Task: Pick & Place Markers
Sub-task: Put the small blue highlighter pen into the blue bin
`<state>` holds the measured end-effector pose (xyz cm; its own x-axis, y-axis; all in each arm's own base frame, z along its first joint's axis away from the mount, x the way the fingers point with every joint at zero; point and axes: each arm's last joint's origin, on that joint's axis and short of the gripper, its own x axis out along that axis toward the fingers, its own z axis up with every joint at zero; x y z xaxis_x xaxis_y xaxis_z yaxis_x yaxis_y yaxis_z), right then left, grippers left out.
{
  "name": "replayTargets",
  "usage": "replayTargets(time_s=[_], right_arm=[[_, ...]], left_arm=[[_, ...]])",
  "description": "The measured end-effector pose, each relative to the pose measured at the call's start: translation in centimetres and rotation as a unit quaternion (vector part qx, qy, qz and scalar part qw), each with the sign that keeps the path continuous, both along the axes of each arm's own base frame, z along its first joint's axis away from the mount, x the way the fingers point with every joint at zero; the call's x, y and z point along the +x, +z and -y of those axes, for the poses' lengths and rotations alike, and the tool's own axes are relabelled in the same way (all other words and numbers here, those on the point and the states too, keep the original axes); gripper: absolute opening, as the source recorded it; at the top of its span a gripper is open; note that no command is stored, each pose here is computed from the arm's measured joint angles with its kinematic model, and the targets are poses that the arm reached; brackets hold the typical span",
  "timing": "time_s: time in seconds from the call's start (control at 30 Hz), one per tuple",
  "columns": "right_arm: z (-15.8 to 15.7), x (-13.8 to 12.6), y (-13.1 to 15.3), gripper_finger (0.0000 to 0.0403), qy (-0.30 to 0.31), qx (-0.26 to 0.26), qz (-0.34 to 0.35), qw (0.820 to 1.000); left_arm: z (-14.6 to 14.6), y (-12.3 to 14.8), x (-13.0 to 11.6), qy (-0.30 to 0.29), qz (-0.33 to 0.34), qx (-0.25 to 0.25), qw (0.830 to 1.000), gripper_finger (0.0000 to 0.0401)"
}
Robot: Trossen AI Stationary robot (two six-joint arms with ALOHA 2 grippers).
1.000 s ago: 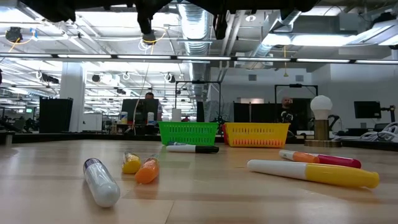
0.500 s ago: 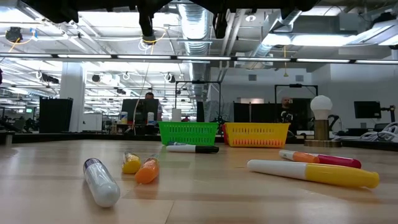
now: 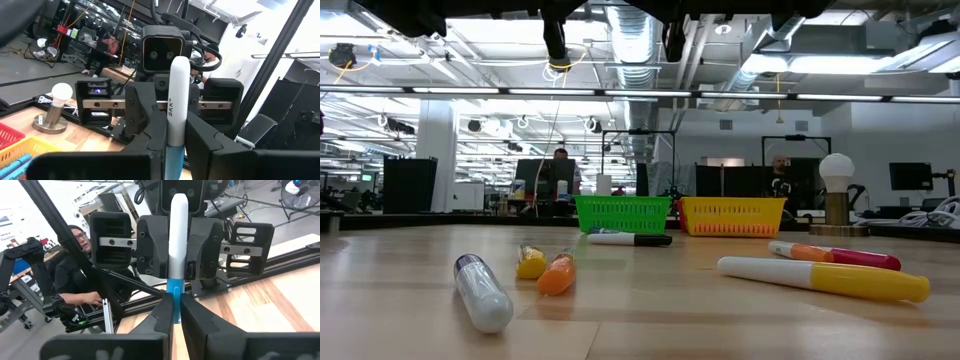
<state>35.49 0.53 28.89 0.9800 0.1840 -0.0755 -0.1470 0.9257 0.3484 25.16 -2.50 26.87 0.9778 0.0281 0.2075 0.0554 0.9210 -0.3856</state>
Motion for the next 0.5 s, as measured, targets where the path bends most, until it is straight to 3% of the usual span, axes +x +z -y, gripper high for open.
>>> replayTargets(time_s=[0.5], right_arm=[[-0.36,-0.84,-0.07,0.0143,0.081,-0.003,-0.039,0.996]], left_arm=[[0.01,-0.04,0.01,0.000,-0.002,0.002,1.000,0.0041]])
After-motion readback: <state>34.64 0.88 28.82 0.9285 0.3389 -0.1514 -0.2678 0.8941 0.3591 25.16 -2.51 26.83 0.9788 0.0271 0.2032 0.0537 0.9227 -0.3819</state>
